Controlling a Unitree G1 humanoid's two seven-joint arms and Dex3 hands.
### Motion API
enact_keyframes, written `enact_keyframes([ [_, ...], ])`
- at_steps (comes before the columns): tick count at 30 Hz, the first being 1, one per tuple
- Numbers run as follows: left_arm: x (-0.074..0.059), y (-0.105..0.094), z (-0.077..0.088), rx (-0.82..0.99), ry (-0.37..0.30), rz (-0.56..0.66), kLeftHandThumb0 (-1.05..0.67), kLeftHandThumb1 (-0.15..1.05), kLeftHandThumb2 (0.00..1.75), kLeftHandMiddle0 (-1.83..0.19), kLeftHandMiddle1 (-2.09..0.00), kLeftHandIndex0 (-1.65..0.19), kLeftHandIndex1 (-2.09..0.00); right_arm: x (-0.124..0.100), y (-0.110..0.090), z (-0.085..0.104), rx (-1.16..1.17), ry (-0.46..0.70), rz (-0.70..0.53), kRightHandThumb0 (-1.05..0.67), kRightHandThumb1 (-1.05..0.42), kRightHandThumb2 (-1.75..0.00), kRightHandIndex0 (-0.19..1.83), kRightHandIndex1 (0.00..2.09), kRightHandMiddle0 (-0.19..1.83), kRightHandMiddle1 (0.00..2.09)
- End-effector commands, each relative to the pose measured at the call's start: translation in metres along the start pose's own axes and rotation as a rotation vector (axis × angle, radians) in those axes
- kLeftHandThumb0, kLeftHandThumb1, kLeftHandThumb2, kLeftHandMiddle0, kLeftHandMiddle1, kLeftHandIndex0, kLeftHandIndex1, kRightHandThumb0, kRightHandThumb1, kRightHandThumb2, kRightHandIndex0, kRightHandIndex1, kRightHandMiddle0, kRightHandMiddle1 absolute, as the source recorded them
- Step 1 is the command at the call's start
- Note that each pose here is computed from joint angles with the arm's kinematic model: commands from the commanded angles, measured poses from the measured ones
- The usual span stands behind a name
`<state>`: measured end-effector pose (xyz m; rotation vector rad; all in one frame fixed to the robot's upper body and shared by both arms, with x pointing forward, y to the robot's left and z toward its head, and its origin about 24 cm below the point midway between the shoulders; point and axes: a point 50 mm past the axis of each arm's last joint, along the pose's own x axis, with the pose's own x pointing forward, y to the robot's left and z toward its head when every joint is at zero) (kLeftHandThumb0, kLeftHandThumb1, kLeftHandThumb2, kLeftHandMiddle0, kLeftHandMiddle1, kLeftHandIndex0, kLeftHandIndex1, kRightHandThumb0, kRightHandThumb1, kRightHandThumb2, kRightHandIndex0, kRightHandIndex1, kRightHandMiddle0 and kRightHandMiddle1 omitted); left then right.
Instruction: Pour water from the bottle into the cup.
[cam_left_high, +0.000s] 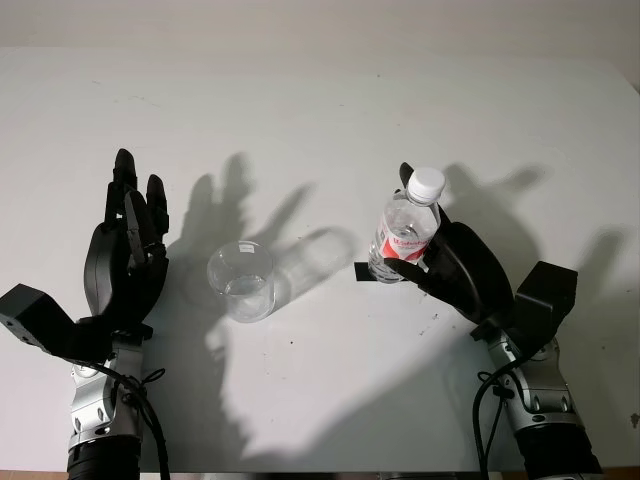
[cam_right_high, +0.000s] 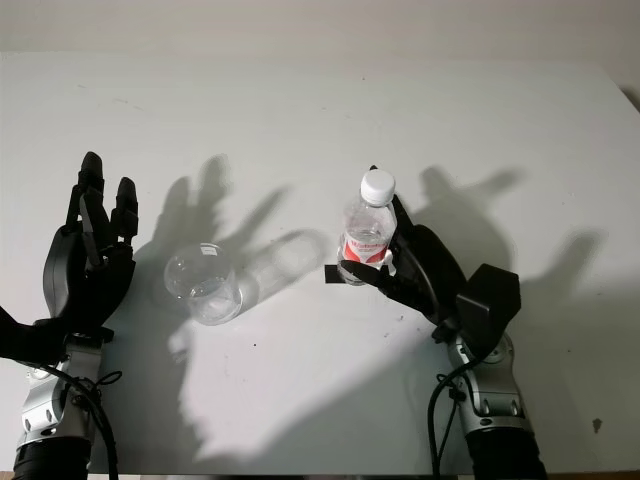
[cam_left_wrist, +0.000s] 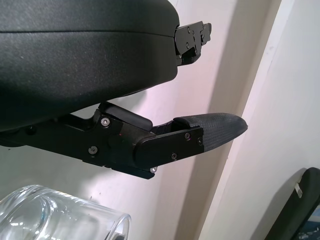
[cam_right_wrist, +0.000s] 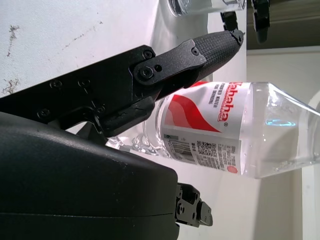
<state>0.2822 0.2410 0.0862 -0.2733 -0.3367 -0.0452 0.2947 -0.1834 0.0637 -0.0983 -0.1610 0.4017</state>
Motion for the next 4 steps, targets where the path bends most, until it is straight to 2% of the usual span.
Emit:
enact_keyframes([
  [1,-0.004,0.0019,-0.0002,0.004,0.005,0.0,-0.71,1.05,0.61,0.19,0.0,0.19,0.0,-0.005,0.0028,-0.0097,0.011,0.022,-0.013,-0.95,-0.99,-0.06,-0.19,0.0,-0.19,0.0],
  [4,-0.005,0.0023,-0.0007,0.011,0.007,-0.005,-0.7,1.05,0.63,0.19,0.0,0.19,0.0,-0.0037,0.0073,-0.0143,0.022,0.035,0.006,-0.95,-0.99,-0.06,-0.19,0.0,-0.19,0.0],
])
